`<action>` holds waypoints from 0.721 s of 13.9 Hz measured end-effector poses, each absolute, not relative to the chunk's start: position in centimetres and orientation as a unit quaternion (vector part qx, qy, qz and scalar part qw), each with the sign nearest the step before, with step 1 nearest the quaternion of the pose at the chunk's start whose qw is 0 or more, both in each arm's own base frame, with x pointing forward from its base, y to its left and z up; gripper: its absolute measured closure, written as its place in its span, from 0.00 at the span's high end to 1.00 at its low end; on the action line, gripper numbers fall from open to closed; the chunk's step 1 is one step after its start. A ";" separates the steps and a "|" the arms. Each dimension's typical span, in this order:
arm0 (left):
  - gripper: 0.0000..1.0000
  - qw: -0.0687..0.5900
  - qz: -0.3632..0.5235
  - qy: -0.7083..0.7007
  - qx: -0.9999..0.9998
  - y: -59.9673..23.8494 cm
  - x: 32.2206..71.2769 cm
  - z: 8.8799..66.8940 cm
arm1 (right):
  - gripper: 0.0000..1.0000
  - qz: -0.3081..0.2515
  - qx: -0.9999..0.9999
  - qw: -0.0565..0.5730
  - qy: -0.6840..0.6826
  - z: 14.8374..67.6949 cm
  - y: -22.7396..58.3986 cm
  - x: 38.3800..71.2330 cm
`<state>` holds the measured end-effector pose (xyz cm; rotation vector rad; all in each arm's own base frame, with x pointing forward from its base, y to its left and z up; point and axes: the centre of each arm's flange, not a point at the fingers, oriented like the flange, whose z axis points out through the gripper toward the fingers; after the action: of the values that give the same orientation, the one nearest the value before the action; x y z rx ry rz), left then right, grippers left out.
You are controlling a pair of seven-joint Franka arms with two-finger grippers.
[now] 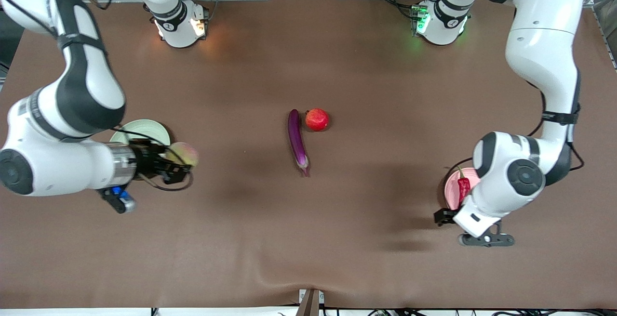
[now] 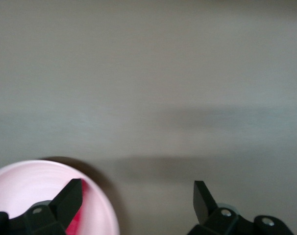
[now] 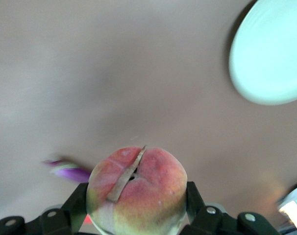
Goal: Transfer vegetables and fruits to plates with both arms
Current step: 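Carry the peach to the green plate with the right gripper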
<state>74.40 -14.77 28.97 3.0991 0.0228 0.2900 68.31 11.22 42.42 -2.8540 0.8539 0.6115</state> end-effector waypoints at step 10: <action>1.00 0.024 0.029 0.096 0.995 -40.2 62.4 33.6 | 0.83 0.185 -0.977 0.049 0.094 29.5 -8.9 60.5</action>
<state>62.35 -40.18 33.55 3.0787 0.2983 0.0885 60.51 -8.92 29.46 -2.9765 0.2879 0.5646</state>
